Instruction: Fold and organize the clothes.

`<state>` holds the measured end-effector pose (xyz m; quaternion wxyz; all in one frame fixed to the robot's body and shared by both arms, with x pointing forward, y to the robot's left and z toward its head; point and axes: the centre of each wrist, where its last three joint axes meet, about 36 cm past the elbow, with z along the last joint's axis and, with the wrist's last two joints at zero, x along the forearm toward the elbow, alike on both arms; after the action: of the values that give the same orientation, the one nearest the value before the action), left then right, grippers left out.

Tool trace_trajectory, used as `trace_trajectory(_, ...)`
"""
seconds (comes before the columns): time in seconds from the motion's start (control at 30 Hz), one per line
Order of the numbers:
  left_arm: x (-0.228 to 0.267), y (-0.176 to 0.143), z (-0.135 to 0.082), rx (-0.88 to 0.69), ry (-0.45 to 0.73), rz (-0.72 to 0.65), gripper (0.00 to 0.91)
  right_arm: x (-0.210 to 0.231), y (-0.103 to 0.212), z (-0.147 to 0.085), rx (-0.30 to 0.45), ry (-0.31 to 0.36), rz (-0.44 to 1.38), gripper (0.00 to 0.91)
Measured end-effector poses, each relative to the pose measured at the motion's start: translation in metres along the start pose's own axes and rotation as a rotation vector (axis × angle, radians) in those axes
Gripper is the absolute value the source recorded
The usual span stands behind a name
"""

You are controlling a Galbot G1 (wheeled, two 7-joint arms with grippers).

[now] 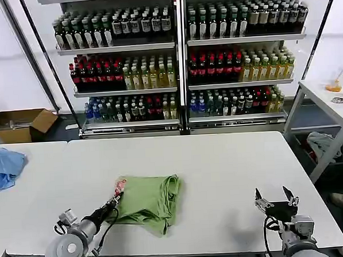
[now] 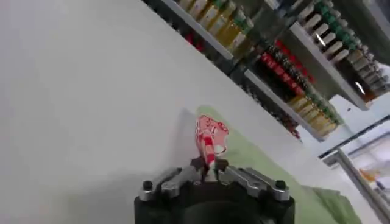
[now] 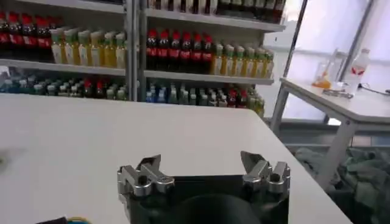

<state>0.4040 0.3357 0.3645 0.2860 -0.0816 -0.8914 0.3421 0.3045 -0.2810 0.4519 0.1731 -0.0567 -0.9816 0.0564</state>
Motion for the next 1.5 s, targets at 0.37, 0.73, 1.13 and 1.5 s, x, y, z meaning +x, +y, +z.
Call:
trace_trajectory(0.37,0.016,0.007,-0.023,0.103,-0.057,0.014,0.020,0.001,-0.003,-0.004,-0.002,-0.007,0.000,0.907)
trace_trajectory(0.73,0.100,0.012,-0.134,0.002,-0.318,-0.071,0.020,-0.002,0.000,-0.009,-0.014,-0.024,-0.014,0.907)
trace_trajectory(1.13,0.106,-0.055,-0.132,-0.339,-0.345,-0.077,0.020,-0.001,0.002,-0.008,-0.022,-0.030,-0.017,0.907)
trace_trajectory(1.5,0.006,-0.115,0.004,-0.677,-0.102,-0.031,0.020,0.002,-0.002,-0.010,-0.024,-0.040,-0.005,0.907)
